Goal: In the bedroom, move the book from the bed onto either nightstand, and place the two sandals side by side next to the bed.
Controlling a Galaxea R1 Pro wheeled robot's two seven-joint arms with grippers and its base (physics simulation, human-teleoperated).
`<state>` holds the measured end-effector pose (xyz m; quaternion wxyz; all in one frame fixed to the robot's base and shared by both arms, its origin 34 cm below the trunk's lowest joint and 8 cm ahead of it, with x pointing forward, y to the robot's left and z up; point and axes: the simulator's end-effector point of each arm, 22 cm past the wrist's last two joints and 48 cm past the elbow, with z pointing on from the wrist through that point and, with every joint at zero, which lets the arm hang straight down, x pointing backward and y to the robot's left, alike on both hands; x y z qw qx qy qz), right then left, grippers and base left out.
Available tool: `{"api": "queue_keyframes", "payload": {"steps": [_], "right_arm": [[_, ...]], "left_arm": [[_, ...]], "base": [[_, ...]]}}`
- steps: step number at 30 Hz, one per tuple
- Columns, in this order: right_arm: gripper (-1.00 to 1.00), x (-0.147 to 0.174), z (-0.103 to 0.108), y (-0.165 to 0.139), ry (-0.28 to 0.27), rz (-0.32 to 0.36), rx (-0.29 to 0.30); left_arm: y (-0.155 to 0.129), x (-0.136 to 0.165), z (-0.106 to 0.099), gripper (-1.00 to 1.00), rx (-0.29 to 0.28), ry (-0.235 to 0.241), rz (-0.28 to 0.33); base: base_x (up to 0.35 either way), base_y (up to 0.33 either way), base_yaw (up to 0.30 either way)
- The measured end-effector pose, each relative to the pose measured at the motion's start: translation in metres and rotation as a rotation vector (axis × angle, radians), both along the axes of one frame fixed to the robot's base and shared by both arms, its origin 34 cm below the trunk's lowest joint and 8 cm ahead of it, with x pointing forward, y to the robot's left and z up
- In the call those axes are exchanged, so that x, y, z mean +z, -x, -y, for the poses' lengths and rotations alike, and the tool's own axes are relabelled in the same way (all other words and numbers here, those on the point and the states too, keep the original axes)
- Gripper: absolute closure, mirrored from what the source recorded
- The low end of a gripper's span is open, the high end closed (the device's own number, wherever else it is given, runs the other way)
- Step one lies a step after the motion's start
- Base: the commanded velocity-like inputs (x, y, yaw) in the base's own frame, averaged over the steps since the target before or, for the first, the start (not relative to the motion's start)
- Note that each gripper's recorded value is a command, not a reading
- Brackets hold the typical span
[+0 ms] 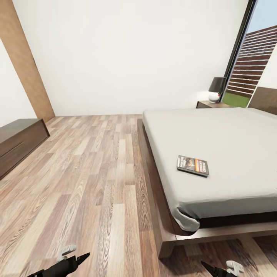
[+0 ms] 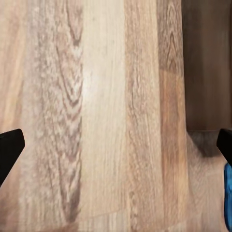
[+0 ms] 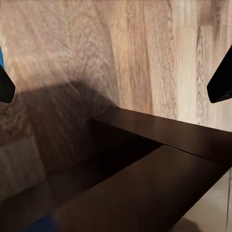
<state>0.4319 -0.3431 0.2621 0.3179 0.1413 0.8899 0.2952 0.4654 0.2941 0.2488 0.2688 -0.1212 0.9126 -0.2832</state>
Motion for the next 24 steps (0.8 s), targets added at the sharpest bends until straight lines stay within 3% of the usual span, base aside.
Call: {"api": "queue_keyframes", "payload": {"steps": [9,19,22,24], "right_arm": [[-1.00,0.014,0.000,-0.009,0.000,0.037,0.000],[-1.00,0.034,-0.003,-0.012,-0.007,0.029,-0.001],[-1.00,0.032,-0.018,-0.002,-0.040,-0.005,-0.001],[-1.00,0.028,-0.046,0.003,-0.067,-0.014,0.001]], "left_arm": [[-0.009,0.015,0.000,-1.00,0.000,0.000,0.037],[-0.014,0.036,0.005,-1.00,0.001,0.004,0.031],[-0.012,0.034,0.007,-1.00,0.017,-0.023,0.019],[-0.016,0.031,0.009,-1.00,0.045,-0.078,0.030]], "base": [[0.000,0.000,0.000],[0.000,0.000,0.000],[0.000,0.000,0.000],[0.000,0.000,0.000]]}}
